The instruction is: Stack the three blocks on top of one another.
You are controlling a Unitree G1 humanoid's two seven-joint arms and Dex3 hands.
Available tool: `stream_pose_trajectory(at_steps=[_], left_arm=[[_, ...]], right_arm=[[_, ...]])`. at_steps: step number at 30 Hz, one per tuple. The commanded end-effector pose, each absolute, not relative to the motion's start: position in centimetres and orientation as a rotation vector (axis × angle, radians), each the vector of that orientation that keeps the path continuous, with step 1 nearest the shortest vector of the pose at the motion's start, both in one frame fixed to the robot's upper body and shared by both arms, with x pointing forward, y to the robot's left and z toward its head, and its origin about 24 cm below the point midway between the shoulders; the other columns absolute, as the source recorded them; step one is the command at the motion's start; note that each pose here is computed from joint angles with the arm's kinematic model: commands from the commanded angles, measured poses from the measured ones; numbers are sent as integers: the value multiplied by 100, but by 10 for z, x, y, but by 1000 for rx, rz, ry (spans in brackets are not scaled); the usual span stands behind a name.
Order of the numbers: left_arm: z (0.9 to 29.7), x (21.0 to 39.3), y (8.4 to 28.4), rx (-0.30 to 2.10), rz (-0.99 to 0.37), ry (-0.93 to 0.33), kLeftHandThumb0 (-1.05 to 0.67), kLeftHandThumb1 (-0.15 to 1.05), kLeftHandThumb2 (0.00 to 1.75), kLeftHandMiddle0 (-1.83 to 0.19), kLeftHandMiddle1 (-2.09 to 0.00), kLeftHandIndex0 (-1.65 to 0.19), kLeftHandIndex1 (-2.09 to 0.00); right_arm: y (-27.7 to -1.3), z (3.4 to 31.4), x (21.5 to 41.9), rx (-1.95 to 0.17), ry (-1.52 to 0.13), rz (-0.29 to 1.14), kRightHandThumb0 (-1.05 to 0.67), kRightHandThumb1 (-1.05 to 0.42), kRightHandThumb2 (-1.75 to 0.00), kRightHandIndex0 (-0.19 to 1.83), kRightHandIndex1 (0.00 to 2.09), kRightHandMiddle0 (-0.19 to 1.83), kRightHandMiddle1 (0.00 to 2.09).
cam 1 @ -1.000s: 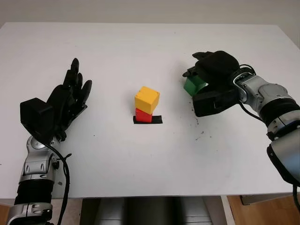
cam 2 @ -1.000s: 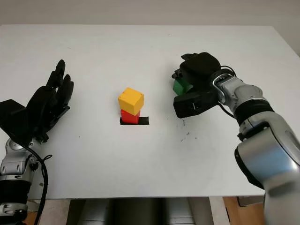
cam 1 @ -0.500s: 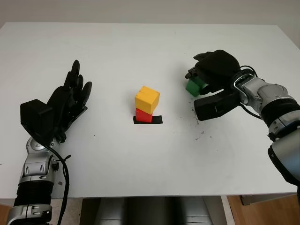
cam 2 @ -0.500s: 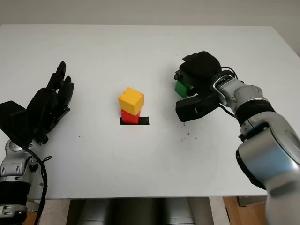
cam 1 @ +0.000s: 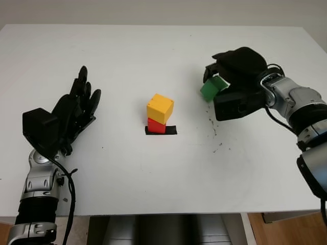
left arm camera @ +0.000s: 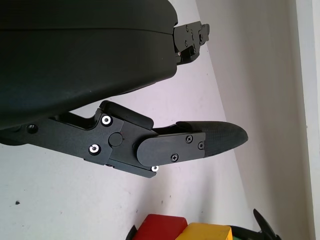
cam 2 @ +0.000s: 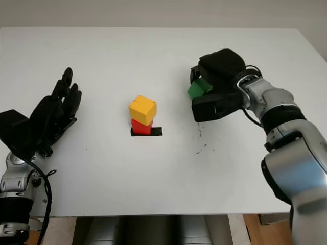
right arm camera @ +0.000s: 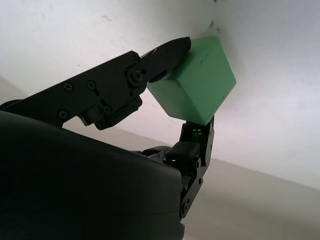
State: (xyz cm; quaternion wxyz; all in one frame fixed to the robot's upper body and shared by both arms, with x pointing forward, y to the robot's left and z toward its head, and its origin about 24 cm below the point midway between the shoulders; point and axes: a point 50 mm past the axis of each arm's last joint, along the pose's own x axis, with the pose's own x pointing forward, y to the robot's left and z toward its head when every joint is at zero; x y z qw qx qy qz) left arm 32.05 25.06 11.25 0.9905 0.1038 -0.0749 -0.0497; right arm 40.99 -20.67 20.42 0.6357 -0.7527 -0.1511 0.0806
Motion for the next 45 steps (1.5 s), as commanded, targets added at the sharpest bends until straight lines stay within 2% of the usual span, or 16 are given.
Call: stream_pose_trajectory(at_steps=[1, 9, 14, 19, 24, 26, 29, 37, 45], left_arm=[[112, 320, 250, 211, -100, -150, -70, 105, 51, 19, 0, 19, 0], [113, 319, 251, 220, -109, -152, -70, 105, 52, 19, 0, 19, 0], [112, 320, 249, 210, -108, -153, -70, 105, 52, 19, 0, 19, 0], [111, 321, 248, 210, -103, -149, -72, 105, 51, 19, 0, 19, 0], [111, 321, 248, 203, -107, -154, -71, 105, 51, 19, 0, 19, 0], [111, 320, 248, 202, -105, -154, -71, 105, 51, 19, 0, 19, 0], [112, 320, 248, 203, -98, -152, -71, 105, 50, 19, 0, 19, 0], [110, 319, 249, 213, -112, -147, -72, 105, 51, 19, 0, 19, 0], [109, 319, 249, 215, -115, -149, -73, 105, 51, 19, 0, 19, 0]], right_arm=[[-212, 220, 408, -1679, -382, 147, -35, -88, -5, 37, 5, 65, 90], [-206, 232, 407, -1570, -408, 171, -32, -88, -6, 36, 5, 59, 102], [-197, 242, 408, -1288, -388, 234, -30, -90, -6, 31, 4, 48, 121], [-187, 247, 407, -1052, -368, 304, -39, -90, -5, 33, 6, 44, 131], [-172, 237, 403, -806, -327, 396, -42, -90, -5, 33, 6, 42, 138], [-167, 232, 400, -706, -315, 429, -38, -90, -5, 32, 5, 41, 141], [-158, 224, 394, -624, -292, 458, -40, -91, -6, 30, 4, 39, 143], [-138, 199, 373, -354, -189, 444, -42, -95, -6, 26, 3, 29, 160], [-128, 189, 358, -158, -127, 481, -40, -98, -6, 19, 2, 18, 170]])
